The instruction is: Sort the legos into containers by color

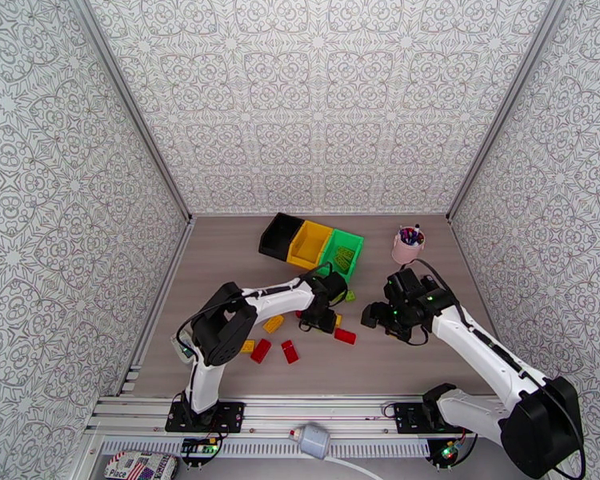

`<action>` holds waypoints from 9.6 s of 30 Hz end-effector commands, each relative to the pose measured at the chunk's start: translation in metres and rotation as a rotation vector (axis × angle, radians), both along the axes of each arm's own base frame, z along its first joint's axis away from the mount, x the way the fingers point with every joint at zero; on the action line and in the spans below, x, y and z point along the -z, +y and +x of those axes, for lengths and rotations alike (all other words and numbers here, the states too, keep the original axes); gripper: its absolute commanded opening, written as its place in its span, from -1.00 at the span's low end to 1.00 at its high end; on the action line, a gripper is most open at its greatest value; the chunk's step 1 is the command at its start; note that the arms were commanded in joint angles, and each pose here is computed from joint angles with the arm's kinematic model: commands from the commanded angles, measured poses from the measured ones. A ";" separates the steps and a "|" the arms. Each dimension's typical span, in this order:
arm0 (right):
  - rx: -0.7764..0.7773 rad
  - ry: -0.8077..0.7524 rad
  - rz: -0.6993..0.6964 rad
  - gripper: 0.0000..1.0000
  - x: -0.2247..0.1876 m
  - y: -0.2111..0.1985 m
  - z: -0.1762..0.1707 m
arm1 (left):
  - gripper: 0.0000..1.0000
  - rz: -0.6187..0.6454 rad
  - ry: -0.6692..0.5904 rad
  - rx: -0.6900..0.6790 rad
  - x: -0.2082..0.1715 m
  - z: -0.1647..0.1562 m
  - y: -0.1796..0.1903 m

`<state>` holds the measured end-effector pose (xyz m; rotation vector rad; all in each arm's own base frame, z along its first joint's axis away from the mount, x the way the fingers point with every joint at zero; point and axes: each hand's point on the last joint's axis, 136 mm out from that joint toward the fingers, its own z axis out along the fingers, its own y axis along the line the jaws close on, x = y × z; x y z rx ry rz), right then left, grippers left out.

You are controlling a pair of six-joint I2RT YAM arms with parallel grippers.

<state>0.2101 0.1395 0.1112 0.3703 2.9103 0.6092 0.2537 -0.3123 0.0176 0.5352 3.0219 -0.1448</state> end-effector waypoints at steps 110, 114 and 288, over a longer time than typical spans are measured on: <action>-0.311 0.074 -0.318 0.21 0.075 0.050 0.146 | 0.99 -0.461 -0.182 -0.548 -0.111 0.039 0.096; -0.333 0.085 -0.328 0.18 0.080 0.054 0.148 | 0.99 -0.463 -0.181 -0.555 -0.111 0.041 0.098; 0.134 -0.095 0.116 0.12 -0.026 0.001 0.051 | -0.42 -0.207 -0.145 0.040 -0.076 0.063 -0.066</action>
